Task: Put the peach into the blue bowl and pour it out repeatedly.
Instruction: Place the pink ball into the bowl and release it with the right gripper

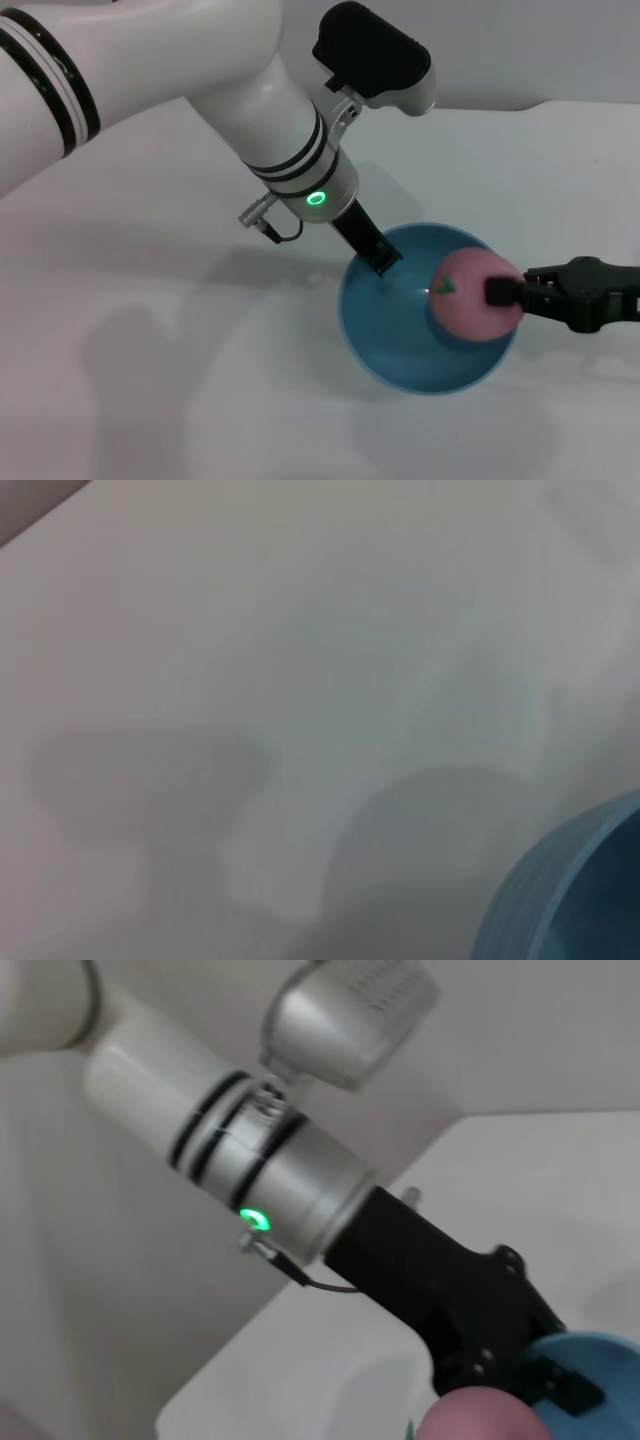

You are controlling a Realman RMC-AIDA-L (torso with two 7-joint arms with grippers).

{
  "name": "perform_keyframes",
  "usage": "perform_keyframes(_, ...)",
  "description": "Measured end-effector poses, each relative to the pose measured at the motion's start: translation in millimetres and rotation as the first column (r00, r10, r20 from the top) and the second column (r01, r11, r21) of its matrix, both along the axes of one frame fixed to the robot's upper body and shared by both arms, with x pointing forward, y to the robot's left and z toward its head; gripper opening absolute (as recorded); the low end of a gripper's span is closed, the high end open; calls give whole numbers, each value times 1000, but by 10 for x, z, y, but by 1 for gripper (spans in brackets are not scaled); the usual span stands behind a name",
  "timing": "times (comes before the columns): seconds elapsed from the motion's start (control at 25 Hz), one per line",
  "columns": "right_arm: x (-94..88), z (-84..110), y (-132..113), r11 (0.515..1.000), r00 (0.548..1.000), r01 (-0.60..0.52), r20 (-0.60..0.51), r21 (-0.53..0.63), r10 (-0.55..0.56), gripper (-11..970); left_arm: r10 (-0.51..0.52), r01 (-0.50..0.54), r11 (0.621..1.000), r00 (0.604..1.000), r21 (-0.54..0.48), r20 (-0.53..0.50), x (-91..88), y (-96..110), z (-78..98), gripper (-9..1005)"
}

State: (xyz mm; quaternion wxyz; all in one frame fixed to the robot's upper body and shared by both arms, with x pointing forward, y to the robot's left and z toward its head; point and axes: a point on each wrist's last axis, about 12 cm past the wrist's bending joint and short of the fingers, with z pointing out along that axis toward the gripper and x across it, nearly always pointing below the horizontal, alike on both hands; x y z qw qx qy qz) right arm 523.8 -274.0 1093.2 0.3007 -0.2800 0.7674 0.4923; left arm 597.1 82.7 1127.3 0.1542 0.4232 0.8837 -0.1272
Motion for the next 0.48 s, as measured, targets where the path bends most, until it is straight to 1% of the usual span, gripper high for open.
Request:
perform_keyframes(0.16, 43, -37, 64, 999, 1000, -2, -22, -39, 1, 48, -8, 8, 1000, 1000, 0, 7, 2, -24, 10, -1)
perform_keyframes(0.24, 64, -57, 91, 998, 999, -6, -32, -63, 4, 153, -11, 11, 1000, 1000, -1, 9, 4, -30, 13, -1)
perform_keyframes(0.48, 108, -58, 150, 995, 999, -24, -41, -97, 20, 374, -14, 15, 1000, 1000, -10, 16, 6, -47, 16, -1)
